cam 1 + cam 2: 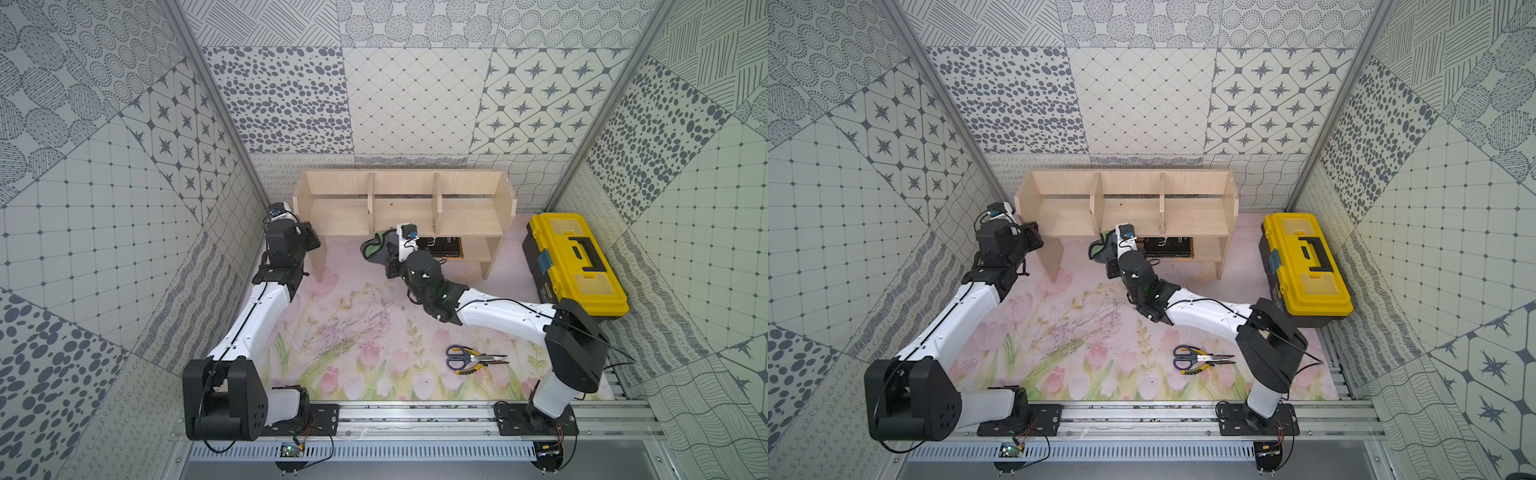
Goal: Wipe the bookshelf clean with a cloth
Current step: Wipe the dust from the shelf.
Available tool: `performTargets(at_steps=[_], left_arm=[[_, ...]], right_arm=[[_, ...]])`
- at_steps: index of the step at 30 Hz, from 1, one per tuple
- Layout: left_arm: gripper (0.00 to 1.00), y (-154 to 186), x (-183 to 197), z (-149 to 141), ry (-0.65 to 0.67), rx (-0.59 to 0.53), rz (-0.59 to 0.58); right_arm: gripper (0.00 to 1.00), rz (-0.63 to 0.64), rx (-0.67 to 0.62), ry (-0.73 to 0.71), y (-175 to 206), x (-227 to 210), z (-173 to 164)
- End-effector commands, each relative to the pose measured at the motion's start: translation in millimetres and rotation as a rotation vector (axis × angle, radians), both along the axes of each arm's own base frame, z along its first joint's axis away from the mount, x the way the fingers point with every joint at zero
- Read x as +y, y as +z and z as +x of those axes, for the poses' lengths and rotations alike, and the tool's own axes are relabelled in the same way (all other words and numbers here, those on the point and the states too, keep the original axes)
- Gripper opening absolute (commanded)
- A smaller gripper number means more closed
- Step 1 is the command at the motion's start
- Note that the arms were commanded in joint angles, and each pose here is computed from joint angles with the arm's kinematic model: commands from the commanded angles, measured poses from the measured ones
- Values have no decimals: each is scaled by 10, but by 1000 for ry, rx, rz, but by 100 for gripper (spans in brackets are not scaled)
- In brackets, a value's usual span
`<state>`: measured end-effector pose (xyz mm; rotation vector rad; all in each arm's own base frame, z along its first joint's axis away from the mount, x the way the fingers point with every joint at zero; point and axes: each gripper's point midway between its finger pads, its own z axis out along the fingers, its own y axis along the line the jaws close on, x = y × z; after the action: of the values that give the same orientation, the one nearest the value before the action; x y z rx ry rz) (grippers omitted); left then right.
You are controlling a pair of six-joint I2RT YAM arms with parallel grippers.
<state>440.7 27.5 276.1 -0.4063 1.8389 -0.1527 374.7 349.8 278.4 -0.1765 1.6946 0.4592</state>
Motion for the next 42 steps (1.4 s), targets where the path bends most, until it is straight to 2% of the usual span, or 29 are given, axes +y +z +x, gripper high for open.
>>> performTargets(at_steps=[1,4,8,12,19,22,29,32,35,38,42], left_arm=[[0,-119,-166,-45,-72,42,-88],[0,-124,-163,-51,-70,44,-88],[0,-116,-159,-51,-70,41,-86],[0,-115,-176,-48,-77,39,-95],[0,-119,-200,-50,-83,39,-109],[0,-111,-198,-48,-81,36,-113],[0,-101,-202,-52,-82,34,-115],[0,-97,-200,-59,-81,32,-114],[0,-97,-200,-59,-81,32,-115],[0,-98,-201,-56,-81,32,-118],[0,-94,-197,-64,-79,30,-116]], right_arm=[[0,62,-51,-66,225,-286,36],[0,25,-44,28,196,18,-8],[0,-34,-62,188,102,792,-207],[0,-32,-64,302,46,1426,-351],[0,39,-42,360,59,1957,-223],[0,46,7,370,-213,2129,-174],[0,29,143,367,-1128,2318,-184],[0,4,167,375,-1288,2370,-197],[0,19,97,360,-1036,2340,-163],[0,60,-21,327,-530,2275,-105],[0,100,-105,288,-31,2205,-32]])
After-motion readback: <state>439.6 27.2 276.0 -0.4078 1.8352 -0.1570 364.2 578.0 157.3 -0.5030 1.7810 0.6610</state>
